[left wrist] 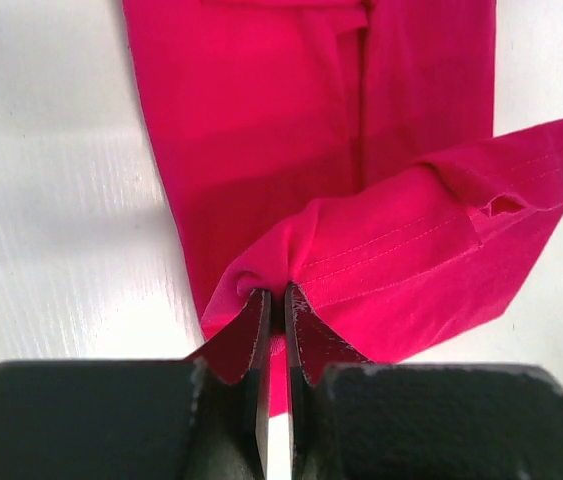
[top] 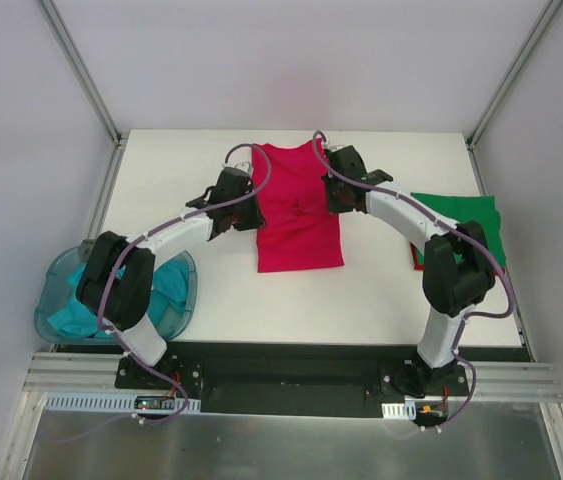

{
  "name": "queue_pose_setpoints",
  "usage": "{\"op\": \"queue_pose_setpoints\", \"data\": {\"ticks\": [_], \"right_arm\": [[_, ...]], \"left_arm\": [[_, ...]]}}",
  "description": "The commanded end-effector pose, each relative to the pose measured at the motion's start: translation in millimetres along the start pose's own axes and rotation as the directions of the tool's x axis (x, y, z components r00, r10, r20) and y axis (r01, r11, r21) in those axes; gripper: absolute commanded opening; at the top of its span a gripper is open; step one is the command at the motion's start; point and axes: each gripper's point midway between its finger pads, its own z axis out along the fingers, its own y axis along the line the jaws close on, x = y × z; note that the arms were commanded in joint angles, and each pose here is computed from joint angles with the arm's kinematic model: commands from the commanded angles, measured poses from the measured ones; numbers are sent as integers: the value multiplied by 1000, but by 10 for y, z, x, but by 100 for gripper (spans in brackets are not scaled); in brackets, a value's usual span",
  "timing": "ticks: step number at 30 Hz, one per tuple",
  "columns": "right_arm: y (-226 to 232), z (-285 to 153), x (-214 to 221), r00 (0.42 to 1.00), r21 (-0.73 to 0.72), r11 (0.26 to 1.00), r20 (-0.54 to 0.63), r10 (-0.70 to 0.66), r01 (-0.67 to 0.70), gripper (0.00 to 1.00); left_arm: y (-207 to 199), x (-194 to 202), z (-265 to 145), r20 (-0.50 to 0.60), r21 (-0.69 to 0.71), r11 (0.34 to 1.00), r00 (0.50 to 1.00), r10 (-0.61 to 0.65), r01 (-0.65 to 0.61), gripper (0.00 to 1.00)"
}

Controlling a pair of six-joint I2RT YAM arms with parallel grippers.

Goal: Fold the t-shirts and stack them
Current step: Fold the folded rectangular tshirt in 1/3 of the way

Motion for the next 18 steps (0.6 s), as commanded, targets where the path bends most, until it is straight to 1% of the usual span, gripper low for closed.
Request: {"op": "queue_pose_setpoints", "data": {"ticks": [1, 7, 12, 16, 18], "right_arm": [[-57, 45, -346, 996, 36, 999, 89, -8, 5, 1], [-46, 224, -391, 997, 29, 1000, 77, -11, 8, 1], [-52, 365, -392, 997, 33, 999, 71, -10, 7, 1], [-88, 467, -358, 999, 40, 999, 54, 6, -8, 1], [-84, 512, -349, 999, 38, 999, 49, 8, -10, 2]], "left_arm": [[-67, -236, 61, 31, 35, 999, 999, 21, -22, 0], [16, -283, 190, 11, 24, 1000, 1000, 3, -3, 0], [169, -277, 309, -11, -32, 999, 999, -32, 32, 0], [191, -266, 403, -34, -39, 999, 999, -32, 30, 0], [243, -271, 443, -37, -64, 997, 999, -40, 38, 0]]}}
